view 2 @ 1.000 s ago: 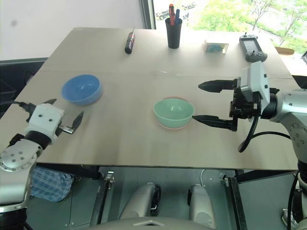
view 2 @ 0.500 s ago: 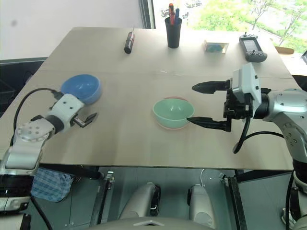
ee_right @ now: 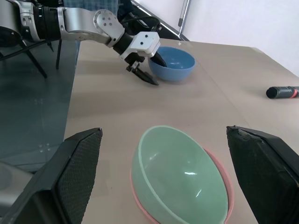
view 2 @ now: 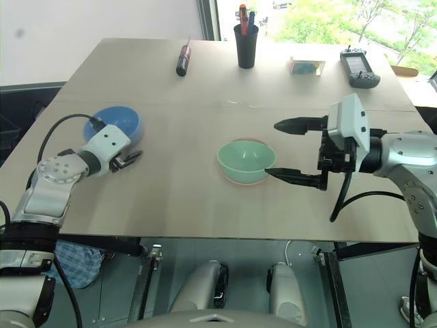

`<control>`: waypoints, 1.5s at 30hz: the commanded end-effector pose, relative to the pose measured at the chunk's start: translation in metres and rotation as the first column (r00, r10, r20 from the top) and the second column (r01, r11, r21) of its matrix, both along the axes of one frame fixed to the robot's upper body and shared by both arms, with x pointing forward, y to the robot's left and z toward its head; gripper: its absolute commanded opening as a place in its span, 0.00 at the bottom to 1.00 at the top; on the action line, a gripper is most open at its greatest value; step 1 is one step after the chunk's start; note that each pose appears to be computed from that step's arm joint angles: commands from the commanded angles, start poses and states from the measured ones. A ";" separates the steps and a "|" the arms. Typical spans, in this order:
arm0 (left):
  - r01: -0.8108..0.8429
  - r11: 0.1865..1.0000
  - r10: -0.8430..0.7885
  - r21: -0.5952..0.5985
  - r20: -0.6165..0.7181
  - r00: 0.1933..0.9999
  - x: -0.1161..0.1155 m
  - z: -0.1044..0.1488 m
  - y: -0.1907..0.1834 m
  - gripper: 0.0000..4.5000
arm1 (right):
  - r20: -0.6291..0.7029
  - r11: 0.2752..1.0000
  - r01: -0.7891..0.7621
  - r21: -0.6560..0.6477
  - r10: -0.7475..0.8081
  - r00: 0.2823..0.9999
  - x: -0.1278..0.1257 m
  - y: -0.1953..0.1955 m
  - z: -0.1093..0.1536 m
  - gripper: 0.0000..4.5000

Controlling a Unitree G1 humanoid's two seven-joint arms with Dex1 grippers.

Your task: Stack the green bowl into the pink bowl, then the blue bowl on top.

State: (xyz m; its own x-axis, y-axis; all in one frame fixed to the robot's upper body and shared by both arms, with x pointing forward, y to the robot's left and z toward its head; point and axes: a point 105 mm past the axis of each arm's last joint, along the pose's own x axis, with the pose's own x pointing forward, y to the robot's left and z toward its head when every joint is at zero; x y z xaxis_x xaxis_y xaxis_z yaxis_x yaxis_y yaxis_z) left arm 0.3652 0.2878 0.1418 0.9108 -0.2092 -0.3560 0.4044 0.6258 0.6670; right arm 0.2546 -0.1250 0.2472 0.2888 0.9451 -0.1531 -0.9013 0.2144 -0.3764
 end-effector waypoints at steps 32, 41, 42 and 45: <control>0.746 0.651 -0.742 -0.139 0.094 0.664 -0.055 0.091 -0.177 0.01 | 0.054 0.994 0.108 -0.020 -0.106 0.993 0.004 -0.031 0.001 1.00; 0.837 0.527 -0.845 -0.149 0.017 0.535 -0.074 0.084 -0.194 0.01 | 0.053 0.977 0.209 -0.026 -0.208 0.977 0.012 -0.062 -0.009 1.00; 0.842 0.518 -0.851 -0.150 0.010 0.525 -0.075 0.083 -0.195 0.01 | 0.053 0.976 0.217 -0.028 -0.215 0.975 0.011 -0.065 -0.010 1.00; 0.850 0.504 -0.860 -0.155 -0.002 0.510 -0.076 0.081 -0.196 0.01 | 0.054 0.972 0.233 -0.032 -0.231 0.971 0.011 -0.069 -0.012 1.00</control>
